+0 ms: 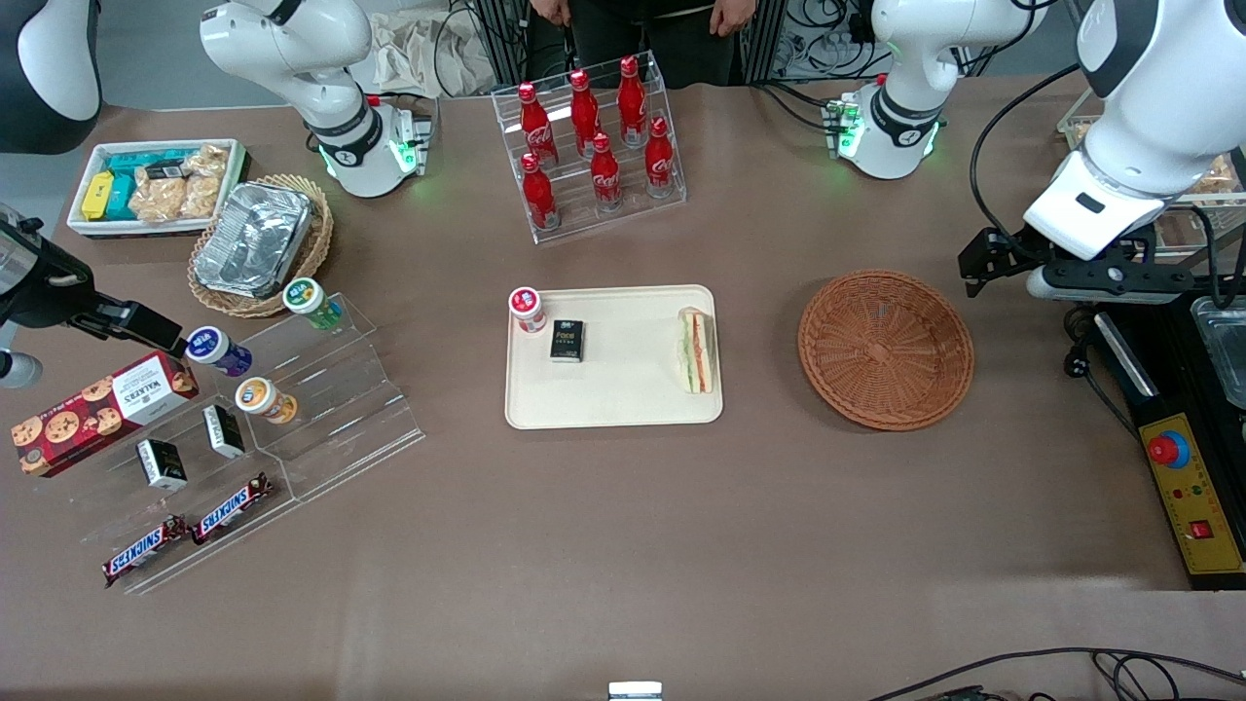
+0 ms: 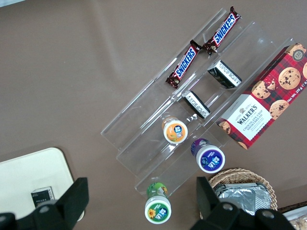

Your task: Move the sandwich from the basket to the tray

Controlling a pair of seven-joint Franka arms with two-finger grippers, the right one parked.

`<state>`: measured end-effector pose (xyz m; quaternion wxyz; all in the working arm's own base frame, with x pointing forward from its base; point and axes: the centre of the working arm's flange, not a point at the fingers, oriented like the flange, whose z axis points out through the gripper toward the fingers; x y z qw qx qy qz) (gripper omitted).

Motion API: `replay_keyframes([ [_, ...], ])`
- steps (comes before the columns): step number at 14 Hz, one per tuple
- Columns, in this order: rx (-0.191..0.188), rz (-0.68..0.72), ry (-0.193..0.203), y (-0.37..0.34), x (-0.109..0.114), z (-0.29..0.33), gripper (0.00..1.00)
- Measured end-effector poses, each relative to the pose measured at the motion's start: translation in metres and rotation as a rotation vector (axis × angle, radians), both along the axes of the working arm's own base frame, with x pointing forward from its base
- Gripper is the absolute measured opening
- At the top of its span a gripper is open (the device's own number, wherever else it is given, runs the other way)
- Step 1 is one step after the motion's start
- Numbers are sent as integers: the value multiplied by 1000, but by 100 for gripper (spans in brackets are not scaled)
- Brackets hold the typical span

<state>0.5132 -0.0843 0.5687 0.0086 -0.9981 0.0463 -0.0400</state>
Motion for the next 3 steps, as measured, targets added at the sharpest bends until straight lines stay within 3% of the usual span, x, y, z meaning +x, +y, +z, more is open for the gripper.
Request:
replay_keyframes([
  [3, 1, -10, -8, -1, 0, 4, 100],
])
